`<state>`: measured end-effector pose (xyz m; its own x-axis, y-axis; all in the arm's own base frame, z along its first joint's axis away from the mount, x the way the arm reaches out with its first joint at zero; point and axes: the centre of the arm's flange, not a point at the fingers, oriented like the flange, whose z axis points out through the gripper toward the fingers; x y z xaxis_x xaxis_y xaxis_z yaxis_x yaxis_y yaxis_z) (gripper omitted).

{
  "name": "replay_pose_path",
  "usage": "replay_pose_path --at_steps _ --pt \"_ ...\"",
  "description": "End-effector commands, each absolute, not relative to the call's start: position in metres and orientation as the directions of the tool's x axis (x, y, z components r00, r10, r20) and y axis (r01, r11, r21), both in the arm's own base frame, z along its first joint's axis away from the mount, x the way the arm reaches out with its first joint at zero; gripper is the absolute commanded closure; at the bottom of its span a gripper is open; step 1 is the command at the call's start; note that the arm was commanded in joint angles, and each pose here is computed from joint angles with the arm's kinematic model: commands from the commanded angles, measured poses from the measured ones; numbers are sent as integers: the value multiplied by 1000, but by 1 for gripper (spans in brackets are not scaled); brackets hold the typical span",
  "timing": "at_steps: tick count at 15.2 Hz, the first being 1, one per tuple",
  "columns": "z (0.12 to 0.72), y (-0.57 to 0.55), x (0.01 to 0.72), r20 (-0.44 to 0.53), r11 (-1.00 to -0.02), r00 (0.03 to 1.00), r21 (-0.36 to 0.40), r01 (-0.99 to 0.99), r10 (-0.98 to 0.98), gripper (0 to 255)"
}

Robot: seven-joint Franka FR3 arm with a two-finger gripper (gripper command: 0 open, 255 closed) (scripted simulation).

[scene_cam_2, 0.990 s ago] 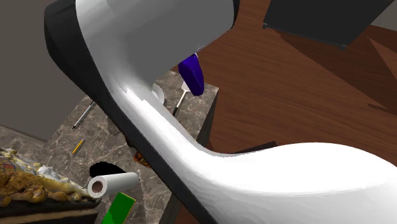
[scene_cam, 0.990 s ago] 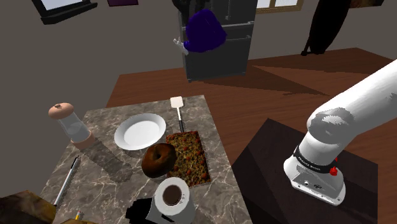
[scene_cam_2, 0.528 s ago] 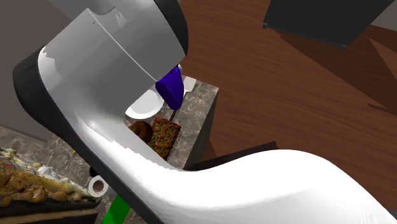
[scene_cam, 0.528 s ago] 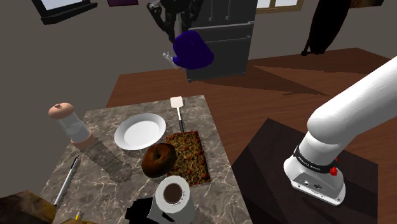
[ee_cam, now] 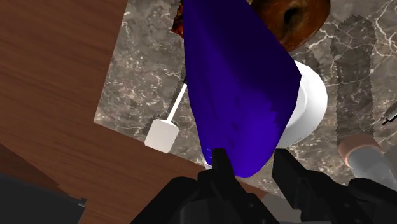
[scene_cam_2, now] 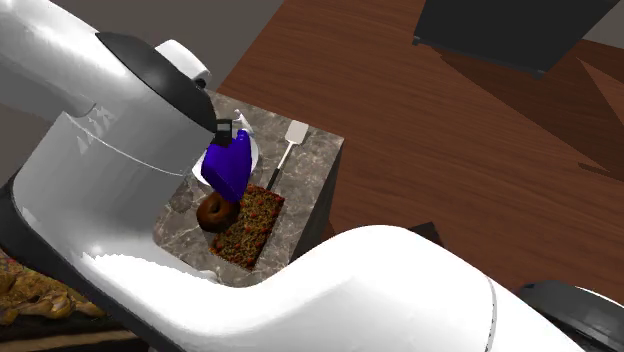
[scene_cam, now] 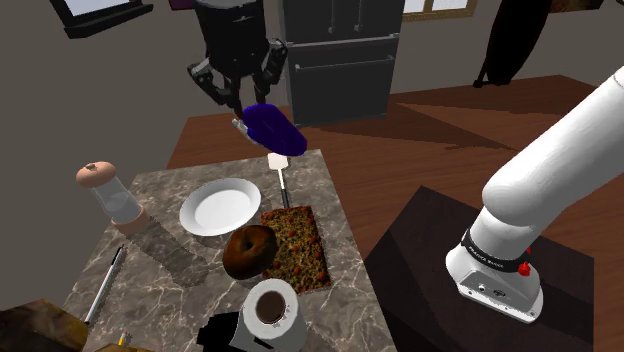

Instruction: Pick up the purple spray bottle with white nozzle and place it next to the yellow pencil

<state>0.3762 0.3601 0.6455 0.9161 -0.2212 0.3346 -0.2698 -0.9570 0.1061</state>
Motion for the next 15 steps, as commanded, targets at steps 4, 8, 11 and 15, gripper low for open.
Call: replay_pose_path --at_steps 4,8,11,15 --pt "610 417 370 335 -957 915 104 -271 -223 255" --pt "583 462 364 335 -957 915 104 -271 -223 255" --pt "563 496 360 335 -957 915 104 -271 -223 255" --pt "536 541 355 335 -957 915 104 -271 -223 255"
